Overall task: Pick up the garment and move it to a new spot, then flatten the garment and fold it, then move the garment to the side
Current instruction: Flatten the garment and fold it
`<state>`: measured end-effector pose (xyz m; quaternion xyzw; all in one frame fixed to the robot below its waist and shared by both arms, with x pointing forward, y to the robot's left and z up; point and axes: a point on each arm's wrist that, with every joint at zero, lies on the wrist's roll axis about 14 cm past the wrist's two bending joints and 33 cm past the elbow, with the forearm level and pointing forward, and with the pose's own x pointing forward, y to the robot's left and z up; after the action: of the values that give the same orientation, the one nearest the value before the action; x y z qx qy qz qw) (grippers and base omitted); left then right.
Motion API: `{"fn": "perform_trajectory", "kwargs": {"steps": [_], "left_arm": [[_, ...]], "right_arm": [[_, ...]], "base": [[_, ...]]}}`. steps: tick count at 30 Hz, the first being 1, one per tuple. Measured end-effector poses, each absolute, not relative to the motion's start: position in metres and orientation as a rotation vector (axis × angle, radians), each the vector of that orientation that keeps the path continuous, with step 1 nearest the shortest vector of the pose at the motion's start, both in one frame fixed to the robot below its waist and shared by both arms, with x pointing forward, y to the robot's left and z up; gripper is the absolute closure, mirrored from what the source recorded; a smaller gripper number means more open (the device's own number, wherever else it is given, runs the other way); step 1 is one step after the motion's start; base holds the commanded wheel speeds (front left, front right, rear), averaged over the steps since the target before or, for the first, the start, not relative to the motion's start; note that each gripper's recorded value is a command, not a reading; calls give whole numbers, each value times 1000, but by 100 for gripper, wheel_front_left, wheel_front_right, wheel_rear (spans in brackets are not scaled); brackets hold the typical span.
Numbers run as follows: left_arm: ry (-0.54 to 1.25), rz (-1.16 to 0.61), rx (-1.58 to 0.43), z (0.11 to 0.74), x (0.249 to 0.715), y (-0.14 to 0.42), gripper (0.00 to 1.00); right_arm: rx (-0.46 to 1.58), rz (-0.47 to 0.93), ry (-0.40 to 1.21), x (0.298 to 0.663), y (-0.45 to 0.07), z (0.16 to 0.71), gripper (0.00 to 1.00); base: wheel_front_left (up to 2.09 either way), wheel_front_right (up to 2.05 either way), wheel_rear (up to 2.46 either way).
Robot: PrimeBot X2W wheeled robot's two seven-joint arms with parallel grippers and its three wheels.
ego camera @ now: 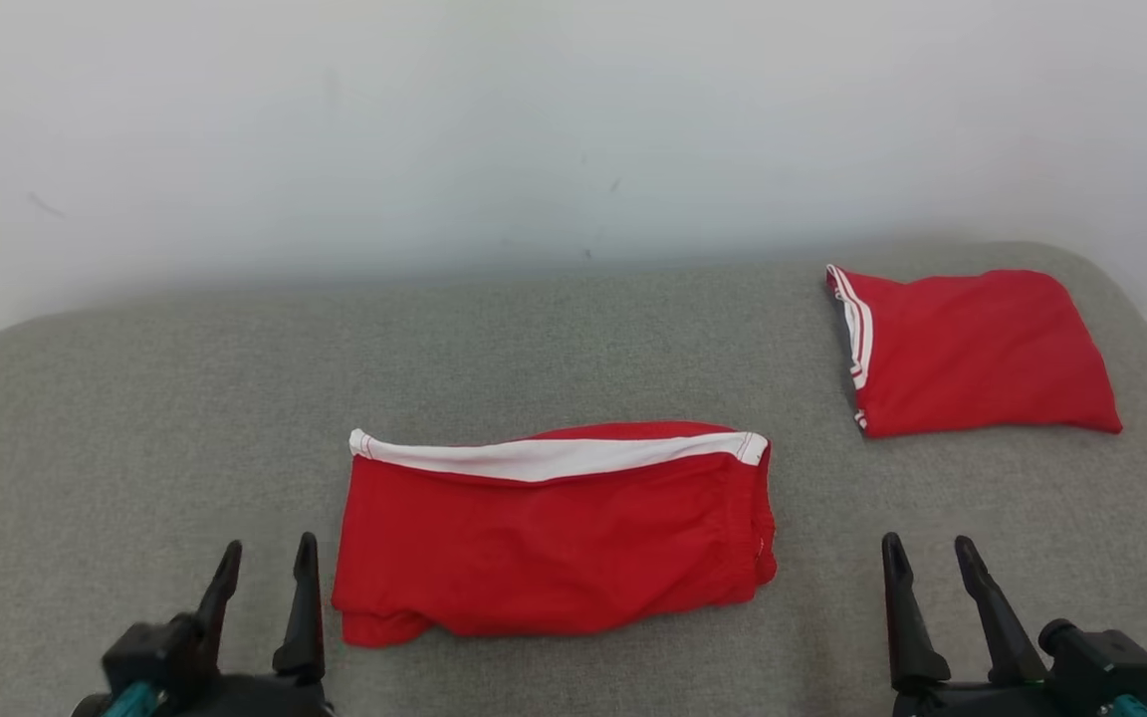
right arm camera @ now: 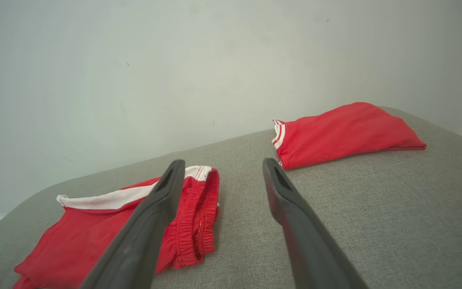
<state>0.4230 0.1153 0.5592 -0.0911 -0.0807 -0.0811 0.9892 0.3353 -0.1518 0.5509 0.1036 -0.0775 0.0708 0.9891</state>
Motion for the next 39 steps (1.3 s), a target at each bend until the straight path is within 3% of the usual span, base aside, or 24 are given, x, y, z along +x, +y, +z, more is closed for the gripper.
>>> {"fn": "perform_trajectory", "kwargs": {"steps": [8, 19, 39], "left_arm": [[-245, -55, -93, 572, 390, 151, 0], [-272, -57, -70, 578, 357, 165, 0], [-231, -29, -61, 570, 348, 179, 0]], "right_arm": [[190, 135, -168, 333, -155, 554, 0], [178, 154, -168, 327, -150, 554, 0], [160, 163, -140, 327, -148, 551, 0]], "base": [[0, 0, 0], [0, 0, 0], [0, 0, 0]]}}
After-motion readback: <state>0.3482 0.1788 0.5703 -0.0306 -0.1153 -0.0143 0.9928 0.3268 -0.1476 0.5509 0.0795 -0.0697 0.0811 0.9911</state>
